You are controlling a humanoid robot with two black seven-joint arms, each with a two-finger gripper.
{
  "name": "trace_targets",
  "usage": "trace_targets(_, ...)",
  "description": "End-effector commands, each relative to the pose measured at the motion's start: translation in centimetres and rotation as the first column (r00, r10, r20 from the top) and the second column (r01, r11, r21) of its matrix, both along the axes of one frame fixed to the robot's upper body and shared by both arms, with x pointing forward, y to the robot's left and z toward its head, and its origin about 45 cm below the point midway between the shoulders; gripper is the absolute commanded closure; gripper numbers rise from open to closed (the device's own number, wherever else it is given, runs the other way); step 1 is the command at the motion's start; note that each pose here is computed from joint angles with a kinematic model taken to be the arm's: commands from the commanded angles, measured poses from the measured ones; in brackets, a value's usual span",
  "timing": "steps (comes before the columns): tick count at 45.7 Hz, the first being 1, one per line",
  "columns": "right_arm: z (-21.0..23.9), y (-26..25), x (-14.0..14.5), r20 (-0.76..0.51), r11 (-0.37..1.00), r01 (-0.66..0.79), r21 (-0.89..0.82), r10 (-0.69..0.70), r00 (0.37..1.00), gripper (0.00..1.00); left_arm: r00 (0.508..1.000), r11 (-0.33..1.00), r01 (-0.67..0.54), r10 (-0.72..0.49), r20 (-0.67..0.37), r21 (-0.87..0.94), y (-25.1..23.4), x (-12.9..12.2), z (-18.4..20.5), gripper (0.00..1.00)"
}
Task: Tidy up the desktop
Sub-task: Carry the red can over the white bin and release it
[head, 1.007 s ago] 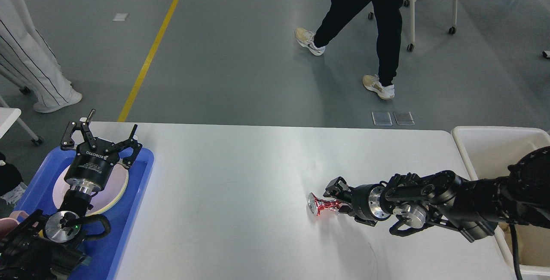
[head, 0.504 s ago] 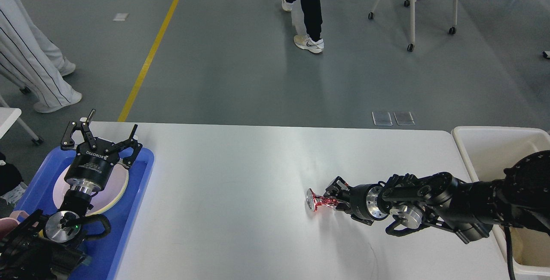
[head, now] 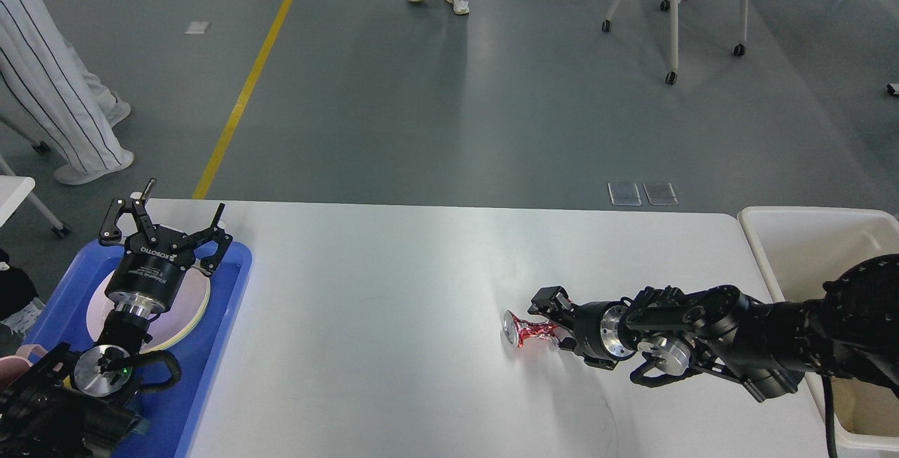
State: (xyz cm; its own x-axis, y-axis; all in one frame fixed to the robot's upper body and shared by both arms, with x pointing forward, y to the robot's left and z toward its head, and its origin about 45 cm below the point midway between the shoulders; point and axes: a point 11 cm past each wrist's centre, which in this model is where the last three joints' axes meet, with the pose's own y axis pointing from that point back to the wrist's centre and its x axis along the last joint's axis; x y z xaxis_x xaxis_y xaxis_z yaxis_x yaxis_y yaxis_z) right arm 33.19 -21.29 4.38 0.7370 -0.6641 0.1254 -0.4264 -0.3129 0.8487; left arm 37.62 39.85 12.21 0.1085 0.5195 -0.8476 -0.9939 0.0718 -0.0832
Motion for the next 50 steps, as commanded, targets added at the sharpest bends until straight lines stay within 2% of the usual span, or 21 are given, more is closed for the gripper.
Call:
trace_targets(1,-0.1,-0.1,0.0,0.002,1.000,-0.004,-0.007,0.004,1.000,0.54,1.000,1.000,-0.001,0.001,0.000,0.000,0.0,0.0,0.0,0.02)
trace_targets(3,-0.1,-0.2,0.1,0.006,1.000,-0.007,-0.012,0.007,1.000,0.65,1.000,1.000,-0.001,0.001,0.000,0.000,0.0,0.0,0.0,0.02)
trace_targets(8,-0.3,0.6,-0.1,0.004,1.000,-0.029,-0.008,0.029,1.000,0.84,1.000,1.000,-0.001,0.001,0.000,0.000,0.0,0.0,0.0,0.02)
trace_targets(11,-0.3,0.8,-0.2,0.001,0.999,-0.032,-0.003,0.032,0.999,0.89,1.000,1.000,-0.002,0.002,0.000,0.001,0.1,0.0,0.0,0.02)
trace_targets(12,-0.3,0.8,-0.2,0.000,1.000,-0.031,-0.002,0.031,1.000,0.97,1.000,1.000,-0.002,0.002,0.000,0.001,0.1,0.0,0.0,0.02)
trace_targets(13,-0.3,0.8,-0.2,0.000,1.000,-0.031,-0.001,0.031,1.000,1.00,1.000,1.000,0.000,0.000,0.000,0.001,0.1,0.0,0.0,0.02)
trace_targets(29,1.2,-0.2,1.2,0.031,1.000,0.003,0.010,-0.003,1.000,1.00,1.000,1.000,-0.001,0.001,0.000,0.002,0.1,0.0,0.0,0.02)
trace_targets(39,5.3,-2.7,4.1,0.099,1.000,0.013,-0.019,-0.011,0.995,1.00,1.000,1.000,-0.002,0.002,0.000,0.001,0.1,0.0,0.0,0.02)
trace_targets(45,8.1,-4.1,5.1,0.122,0.997,-0.031,-0.073,0.040,0.992,1.00,1.000,1.000,-0.002,0.002,0.000,0.001,0.1,0.0,0.0,0.02)
trace_targets(50,10.6,-4.4,4.7,0.111,0.986,-0.104,-0.129,0.118,0.987,1.00,1.000,1.000,-0.002,0.002,0.000,0.001,0.1,0.0,0.0,0.02)
